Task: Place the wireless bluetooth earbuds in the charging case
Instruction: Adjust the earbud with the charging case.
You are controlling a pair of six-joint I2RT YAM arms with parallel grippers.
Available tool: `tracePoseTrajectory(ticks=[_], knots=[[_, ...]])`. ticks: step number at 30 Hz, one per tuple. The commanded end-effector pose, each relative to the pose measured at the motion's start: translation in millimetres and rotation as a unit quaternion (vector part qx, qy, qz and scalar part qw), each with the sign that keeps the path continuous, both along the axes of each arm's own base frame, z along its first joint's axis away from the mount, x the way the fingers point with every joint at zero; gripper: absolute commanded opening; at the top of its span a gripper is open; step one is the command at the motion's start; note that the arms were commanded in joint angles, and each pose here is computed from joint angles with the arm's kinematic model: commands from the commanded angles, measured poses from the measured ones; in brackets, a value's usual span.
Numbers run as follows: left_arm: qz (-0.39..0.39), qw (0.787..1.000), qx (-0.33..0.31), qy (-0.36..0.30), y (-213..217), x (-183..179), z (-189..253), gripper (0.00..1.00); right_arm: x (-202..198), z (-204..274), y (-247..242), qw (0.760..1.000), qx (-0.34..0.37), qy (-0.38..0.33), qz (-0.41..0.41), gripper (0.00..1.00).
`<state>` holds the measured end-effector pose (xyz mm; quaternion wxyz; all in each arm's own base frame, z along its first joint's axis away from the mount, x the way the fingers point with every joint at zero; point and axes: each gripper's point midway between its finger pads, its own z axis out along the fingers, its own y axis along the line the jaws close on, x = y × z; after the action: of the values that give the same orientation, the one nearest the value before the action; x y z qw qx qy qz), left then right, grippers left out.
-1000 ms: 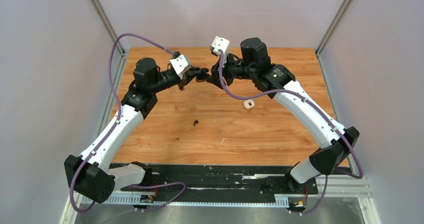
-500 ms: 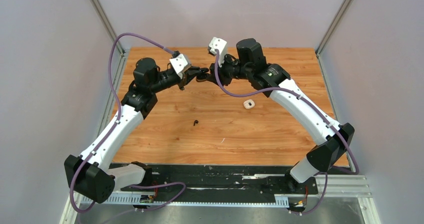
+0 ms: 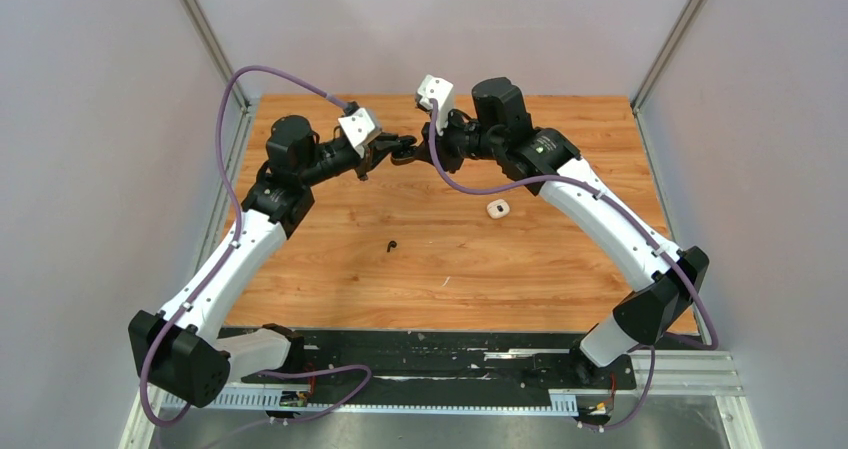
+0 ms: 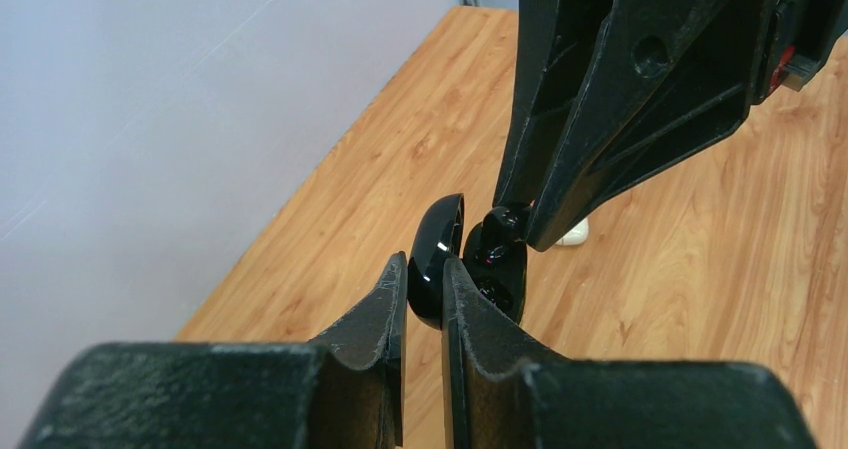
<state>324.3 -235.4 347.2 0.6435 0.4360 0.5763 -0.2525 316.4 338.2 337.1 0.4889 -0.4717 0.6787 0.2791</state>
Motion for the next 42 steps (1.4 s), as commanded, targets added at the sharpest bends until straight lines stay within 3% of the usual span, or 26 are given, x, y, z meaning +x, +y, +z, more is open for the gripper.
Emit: tracePoseTrajectory(ticks=[1,3,6,7,11,16,19,23,26,37,42], knots=[[-0.022,1.000,-0.002,-0.014,-6.4,-5.6,6.4,0.00,-0.2,24.9,3.9,0.999,0.025,-0.031,0.007,0.05],[-0.024,1.000,0.001,-0.016,-6.6,-5.2,5.8,0.00,-0.7,24.1,4.1,0.999,0.024,-0.031,0.008,0.08],[-0.027,1.000,0.002,-0.016,-7.6,-5.4,5.8,0.00,0.1,21.2,5.1,0.999,0.024,-0.026,0.006,0.30],[-0.029,0.999,0.001,-0.015,-8.2,-5.8,6.3,0.00,1.2,21.1,5.6,0.999,0.025,-0.025,0.005,0.33],[-0.035,0.999,0.000,-0.014,-9.8,-8.2,6.8,0.00,4.0,22.0,9.4,0.999,0.029,-0.021,0.004,0.33],[-0.036,0.999,0.004,-0.014,-9.3,-9.5,5.5,0.00,4.0,21.0,9.8,0.999,0.029,-0.018,0.004,0.24],[-0.035,0.999,0.004,-0.014,-9.2,-8.6,5.7,0.00,4.0,21.3,7.6,0.999,0.028,-0.018,-0.002,0.28],[-0.033,0.999,0.006,-0.014,-9.3,-6.7,4.6,0.00,1.5,28.7,3.9,0.999,0.030,-0.026,-0.004,0.09],[-0.031,0.999,0.010,-0.012,-9.4,-4.3,2.4,0.00,-0.4,40.6,-2.4,0.998,0.032,-0.049,-0.006,0.01],[-0.040,0.999,0.009,-0.007,-12.8,-5.2,-2.2,0.00,-9.4,62.3,-5.5,0.996,0.052,-0.070,0.012,0.00],[-0.051,0.999,0.005,-0.005,-14.2,-10.7,-1.1,0.00,-45.0,66.3,2.2,0.986,0.071,-0.084,0.129,0.00]])
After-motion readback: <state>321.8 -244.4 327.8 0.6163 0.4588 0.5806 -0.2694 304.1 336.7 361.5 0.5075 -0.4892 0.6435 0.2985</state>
